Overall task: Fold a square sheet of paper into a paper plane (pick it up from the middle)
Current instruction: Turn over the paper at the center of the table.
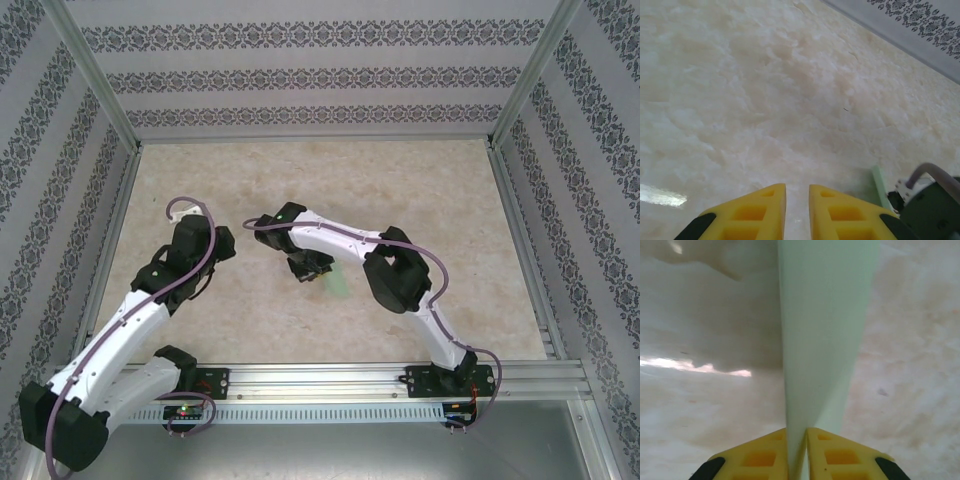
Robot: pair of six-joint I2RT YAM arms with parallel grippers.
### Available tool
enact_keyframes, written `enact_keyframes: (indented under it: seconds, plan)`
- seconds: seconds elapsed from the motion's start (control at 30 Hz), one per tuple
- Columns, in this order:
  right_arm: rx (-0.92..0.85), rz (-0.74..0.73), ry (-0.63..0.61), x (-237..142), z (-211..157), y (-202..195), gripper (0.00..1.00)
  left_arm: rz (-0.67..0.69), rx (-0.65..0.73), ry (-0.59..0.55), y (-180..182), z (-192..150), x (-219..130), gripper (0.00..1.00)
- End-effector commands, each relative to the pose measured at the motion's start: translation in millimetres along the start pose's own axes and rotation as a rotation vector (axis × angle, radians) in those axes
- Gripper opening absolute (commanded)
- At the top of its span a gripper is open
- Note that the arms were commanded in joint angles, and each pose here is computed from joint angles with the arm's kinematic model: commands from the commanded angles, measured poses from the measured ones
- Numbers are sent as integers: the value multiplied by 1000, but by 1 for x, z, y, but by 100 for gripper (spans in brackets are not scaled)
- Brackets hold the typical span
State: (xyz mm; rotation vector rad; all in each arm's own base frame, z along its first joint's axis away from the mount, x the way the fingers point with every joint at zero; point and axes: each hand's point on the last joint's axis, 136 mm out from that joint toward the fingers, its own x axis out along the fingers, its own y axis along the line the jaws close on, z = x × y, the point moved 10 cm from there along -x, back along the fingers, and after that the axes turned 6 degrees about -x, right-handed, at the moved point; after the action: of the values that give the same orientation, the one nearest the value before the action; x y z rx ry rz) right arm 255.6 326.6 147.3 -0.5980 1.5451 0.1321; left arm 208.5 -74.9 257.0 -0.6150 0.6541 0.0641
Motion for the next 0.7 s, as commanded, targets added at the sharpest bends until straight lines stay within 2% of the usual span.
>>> enact_keyframes:
  seconds: [0.0,0.13,0.23,0.3,0.37,0.4,0.53,0.67]
  plan:
    - [11,145,-23,-6,12,20,18,40,41,-7,8,0,-6,22]
    - [17,290,-91,-16,20,29,31,25,54,12,6,1,-9,23]
    - [20,478,-151,-28,27,29,35,17,45,30,5,1,-10,23]
    - [52,538,-258,-44,24,16,36,-6,42,54,3,-1,-9,24]
    - [70,633,-354,-59,18,0,52,-48,38,92,0,-5,-6,26]
    - [93,674,-383,-62,17,-11,52,-75,34,119,-2,-7,-3,27]
    - [152,751,-497,-61,2,-50,60,-160,-10,244,-10,-20,14,27]
    - [258,635,-640,-61,-15,-88,61,-260,-2,394,-25,-43,41,28]
